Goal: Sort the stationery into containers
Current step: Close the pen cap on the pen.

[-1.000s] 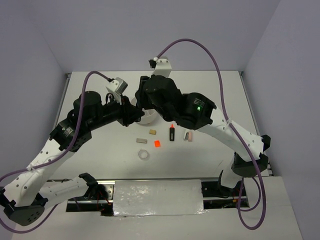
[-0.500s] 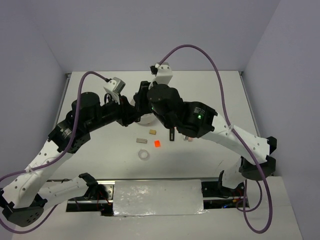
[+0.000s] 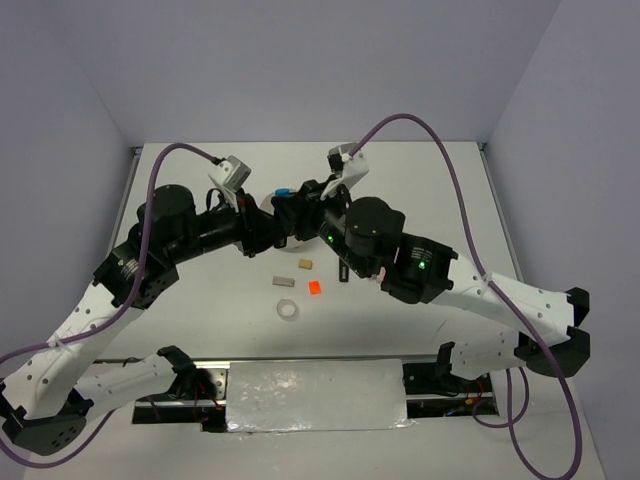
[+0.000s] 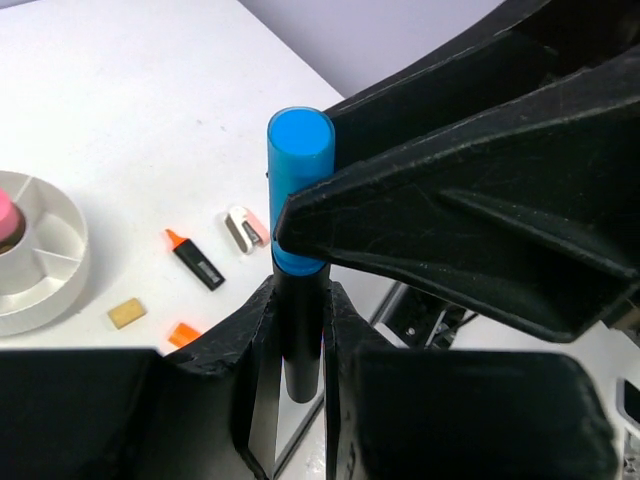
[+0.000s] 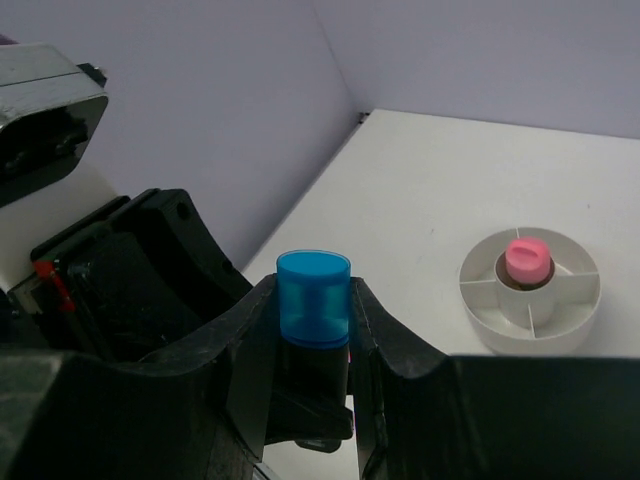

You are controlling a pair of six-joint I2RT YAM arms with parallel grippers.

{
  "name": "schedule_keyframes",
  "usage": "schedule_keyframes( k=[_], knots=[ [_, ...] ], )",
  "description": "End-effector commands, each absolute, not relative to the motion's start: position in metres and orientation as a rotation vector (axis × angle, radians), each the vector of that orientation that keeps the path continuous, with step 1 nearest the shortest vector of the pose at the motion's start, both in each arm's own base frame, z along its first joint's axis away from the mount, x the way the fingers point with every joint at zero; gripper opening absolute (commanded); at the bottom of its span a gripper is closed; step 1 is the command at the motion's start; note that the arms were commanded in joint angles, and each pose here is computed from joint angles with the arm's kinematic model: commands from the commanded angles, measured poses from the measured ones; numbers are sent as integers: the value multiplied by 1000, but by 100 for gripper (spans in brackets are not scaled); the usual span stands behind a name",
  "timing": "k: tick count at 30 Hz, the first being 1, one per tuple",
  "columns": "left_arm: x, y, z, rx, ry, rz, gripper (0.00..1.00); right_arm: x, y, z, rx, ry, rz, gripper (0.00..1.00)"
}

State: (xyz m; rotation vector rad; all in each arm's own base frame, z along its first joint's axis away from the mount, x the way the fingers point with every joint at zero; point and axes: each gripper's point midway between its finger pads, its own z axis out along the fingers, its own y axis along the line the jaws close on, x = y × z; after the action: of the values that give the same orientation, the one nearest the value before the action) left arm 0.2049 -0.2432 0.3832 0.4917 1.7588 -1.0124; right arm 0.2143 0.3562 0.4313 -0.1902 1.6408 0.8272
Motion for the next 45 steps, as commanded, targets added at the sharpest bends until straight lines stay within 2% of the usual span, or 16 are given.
schedule_keyframes(
  k=[1,20,25,28,30,36,45],
  knots=[
    [200,-248,477,523,1391,-1092,0,175,387,408,-445,1632,969,4],
    [179,-245,469,679,1325,-1061,0,149,376,426,-768,1484,1178,0],
    [180,-242,473,666,1293,-1041,0,147,378,421,-769,1512,1203,4],
    [188,-238,473,634,1304,-993,0,146,382,418,-781,1535,1209,12],
    [190,-236,473,635,1308,-968,0,149,380,420,-758,1545,1196,16],
    [211,-219,470,519,1346,-853,0,174,369,427,-591,1648,1086,15],
    [227,-207,469,450,1347,-756,0,178,382,416,-580,1748,908,19]
  ],
)
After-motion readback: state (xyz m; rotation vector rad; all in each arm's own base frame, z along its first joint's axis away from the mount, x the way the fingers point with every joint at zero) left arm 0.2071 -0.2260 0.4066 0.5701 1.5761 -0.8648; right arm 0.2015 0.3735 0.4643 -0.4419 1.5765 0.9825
